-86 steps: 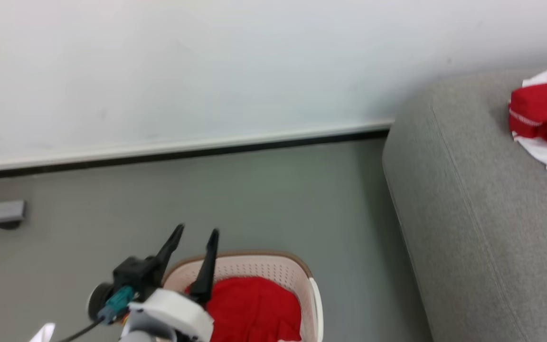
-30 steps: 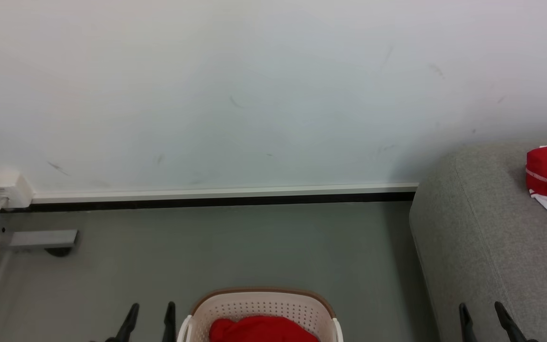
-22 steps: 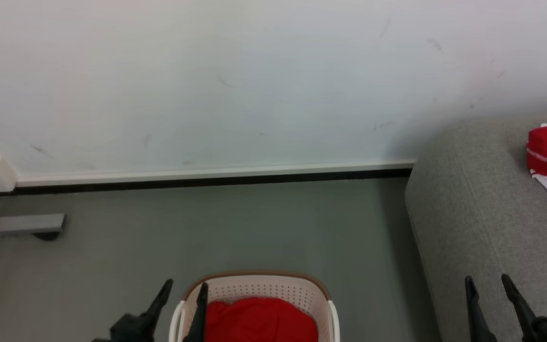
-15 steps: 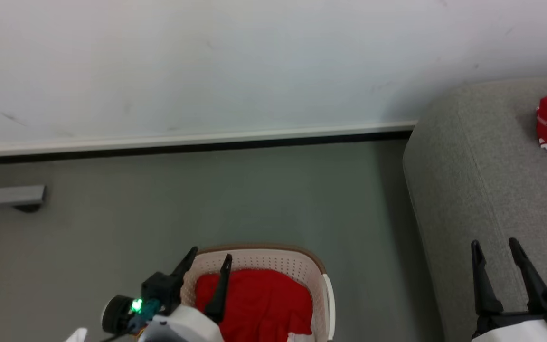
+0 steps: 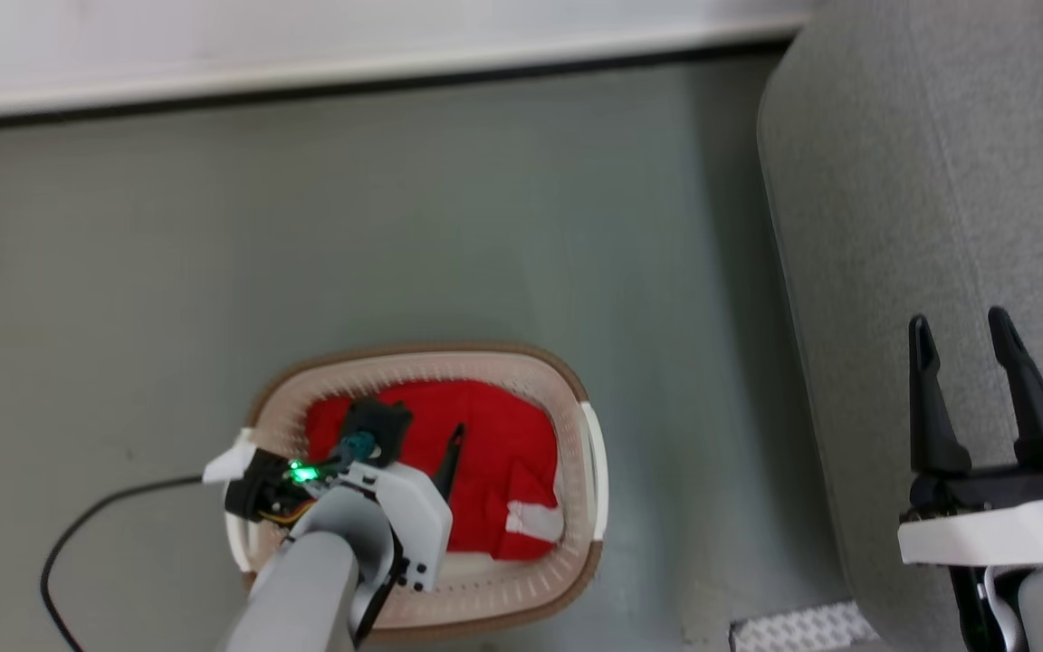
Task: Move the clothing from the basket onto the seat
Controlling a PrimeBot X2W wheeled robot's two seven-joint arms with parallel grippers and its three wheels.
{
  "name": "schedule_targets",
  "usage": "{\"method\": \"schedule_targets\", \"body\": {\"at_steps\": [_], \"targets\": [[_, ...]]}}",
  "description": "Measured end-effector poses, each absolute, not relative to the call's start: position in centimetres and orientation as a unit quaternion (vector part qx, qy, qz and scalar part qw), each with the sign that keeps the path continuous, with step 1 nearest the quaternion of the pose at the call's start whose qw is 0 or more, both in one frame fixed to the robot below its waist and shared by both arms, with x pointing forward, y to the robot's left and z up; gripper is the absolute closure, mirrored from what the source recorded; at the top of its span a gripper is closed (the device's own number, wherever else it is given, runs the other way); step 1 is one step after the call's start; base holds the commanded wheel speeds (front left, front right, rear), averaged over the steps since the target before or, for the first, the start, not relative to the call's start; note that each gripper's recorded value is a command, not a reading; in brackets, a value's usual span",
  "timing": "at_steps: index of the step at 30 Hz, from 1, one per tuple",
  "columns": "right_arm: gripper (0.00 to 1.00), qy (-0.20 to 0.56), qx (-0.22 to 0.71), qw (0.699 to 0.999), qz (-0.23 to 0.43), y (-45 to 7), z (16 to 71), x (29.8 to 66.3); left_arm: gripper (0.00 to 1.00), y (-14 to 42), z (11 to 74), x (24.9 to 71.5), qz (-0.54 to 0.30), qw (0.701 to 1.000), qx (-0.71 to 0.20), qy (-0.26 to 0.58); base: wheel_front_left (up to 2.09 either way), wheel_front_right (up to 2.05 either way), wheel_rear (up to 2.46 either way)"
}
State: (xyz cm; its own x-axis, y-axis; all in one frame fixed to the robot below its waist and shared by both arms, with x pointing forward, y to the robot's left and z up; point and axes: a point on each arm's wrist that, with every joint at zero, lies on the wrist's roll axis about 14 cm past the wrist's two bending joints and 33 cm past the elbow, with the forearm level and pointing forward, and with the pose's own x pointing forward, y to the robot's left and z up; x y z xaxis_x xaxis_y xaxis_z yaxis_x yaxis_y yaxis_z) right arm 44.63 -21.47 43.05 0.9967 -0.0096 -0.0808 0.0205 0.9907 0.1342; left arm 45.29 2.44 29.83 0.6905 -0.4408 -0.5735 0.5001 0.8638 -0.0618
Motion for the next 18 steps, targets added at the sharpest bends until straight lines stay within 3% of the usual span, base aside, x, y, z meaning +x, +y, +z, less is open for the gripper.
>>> {"method": "schedule_targets", "body": {"at_steps": [7,18], "targets": [[0.00,0.059,0.066,0.996,-0.014,-22.1,40.3,46.7,0.00,2.2,22.0,44.5,-0.272,0.872,0.073,0.400,0.00,0.00,0.00],[0.00,0.093,0.049,0.994,-0.037,-24.2,35.8,48.2,0.00,0.4,12.7,42.7,-0.289,0.818,0.071,0.493,0.00,0.00,0.00]]}}
